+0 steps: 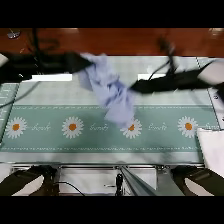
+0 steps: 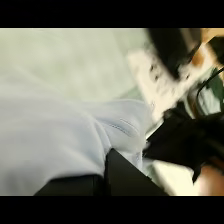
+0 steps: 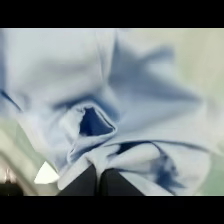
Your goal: Fold the shirts.
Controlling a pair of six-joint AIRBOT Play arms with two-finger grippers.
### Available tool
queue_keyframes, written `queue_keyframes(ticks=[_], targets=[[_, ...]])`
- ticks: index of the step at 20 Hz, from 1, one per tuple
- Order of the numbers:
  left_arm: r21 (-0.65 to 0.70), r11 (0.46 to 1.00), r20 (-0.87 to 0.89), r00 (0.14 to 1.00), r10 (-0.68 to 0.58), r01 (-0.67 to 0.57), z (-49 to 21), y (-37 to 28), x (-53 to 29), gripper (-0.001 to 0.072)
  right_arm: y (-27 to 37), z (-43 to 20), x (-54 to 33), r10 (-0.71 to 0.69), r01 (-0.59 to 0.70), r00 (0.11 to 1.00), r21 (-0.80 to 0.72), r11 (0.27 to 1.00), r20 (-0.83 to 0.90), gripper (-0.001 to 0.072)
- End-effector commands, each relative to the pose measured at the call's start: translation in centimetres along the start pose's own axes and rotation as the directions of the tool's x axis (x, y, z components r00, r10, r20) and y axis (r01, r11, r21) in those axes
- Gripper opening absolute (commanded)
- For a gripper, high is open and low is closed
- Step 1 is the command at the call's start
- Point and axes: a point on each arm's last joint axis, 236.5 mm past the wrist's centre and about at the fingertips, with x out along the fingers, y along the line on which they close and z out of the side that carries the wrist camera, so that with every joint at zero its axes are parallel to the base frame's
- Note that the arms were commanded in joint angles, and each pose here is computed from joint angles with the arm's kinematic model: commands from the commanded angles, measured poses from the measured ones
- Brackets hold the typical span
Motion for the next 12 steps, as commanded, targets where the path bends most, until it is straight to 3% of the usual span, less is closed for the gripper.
queue_keyframes(ticks=[1,5,12], targets=[[0.243,0.97,0.264,0.961,-0.078,0.012,9.8,-9.6,-5.7,0.0021,7.0,10.6,-15.1,-0.102,0.202,0.934,-0.272,0.941,0.343,0.0022],[0.377,0.919,0.354,0.935,-0.024,-0.119,11.8,-14.8,-11.4,0.0021,14.0,9.9,-24.4,-0.068,0.295,0.869,-0.403,0.867,0.49,0.0022],[0.394,0.831,0.303,0.909,0.285,-0.392,5.9,-13.7,-18.5,0.0021,15.3,2.6,-27.0,-0.099,0.298,0.902,-0.438,0.848,0.421,0.0022]])
